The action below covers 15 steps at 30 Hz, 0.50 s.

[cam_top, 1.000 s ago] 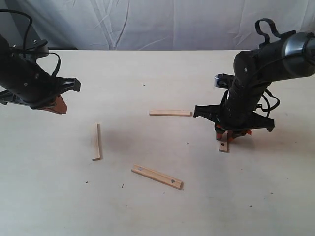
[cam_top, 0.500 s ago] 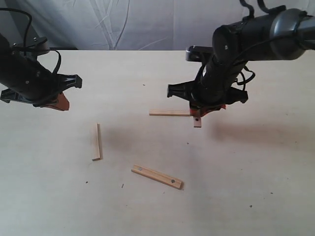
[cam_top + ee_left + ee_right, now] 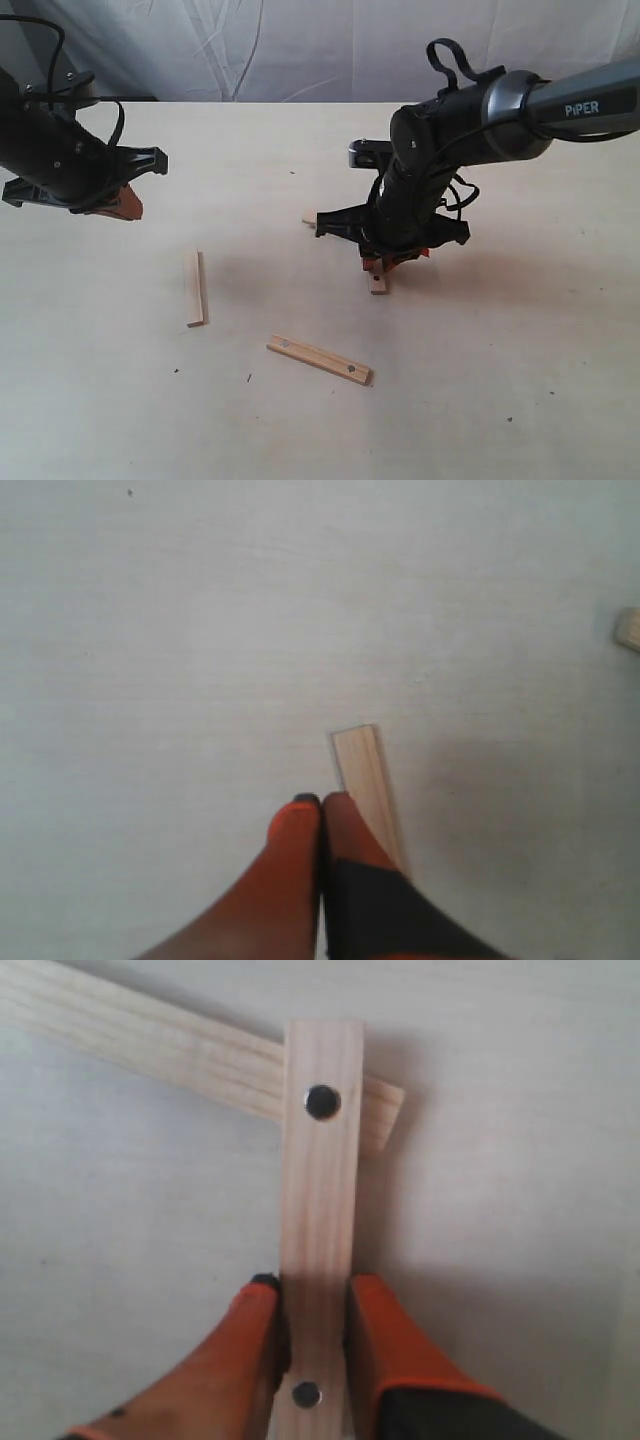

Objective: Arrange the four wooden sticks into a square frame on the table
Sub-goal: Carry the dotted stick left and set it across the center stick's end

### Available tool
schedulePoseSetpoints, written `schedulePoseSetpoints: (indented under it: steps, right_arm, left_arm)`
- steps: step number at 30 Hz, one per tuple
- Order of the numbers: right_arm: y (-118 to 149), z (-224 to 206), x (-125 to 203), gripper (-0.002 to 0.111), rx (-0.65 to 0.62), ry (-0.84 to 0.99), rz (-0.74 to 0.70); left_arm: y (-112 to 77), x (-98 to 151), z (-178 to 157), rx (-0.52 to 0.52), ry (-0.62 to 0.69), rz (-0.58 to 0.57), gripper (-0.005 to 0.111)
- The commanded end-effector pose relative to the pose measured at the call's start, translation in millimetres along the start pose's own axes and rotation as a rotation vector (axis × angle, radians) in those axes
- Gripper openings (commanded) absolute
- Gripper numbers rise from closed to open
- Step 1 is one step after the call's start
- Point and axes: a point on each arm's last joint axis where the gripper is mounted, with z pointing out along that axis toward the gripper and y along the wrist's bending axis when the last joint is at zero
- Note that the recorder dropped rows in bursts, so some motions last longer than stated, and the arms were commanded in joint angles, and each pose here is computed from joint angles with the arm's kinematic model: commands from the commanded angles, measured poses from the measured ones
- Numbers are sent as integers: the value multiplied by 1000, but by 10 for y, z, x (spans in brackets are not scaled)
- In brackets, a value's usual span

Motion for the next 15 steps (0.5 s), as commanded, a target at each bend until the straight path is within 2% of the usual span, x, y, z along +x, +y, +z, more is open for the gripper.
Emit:
schedulePoseSetpoints:
  steps: [1,15]
  right_arm:
    - [17,3,-25,0,-8,-17,-7]
    - [-61,-35,-30,2,58,-9,-67]
  left_arm:
    - [6,-21,-3,6,-15,-12,0]
    - [4,-8,-3,7,0,-12,0]
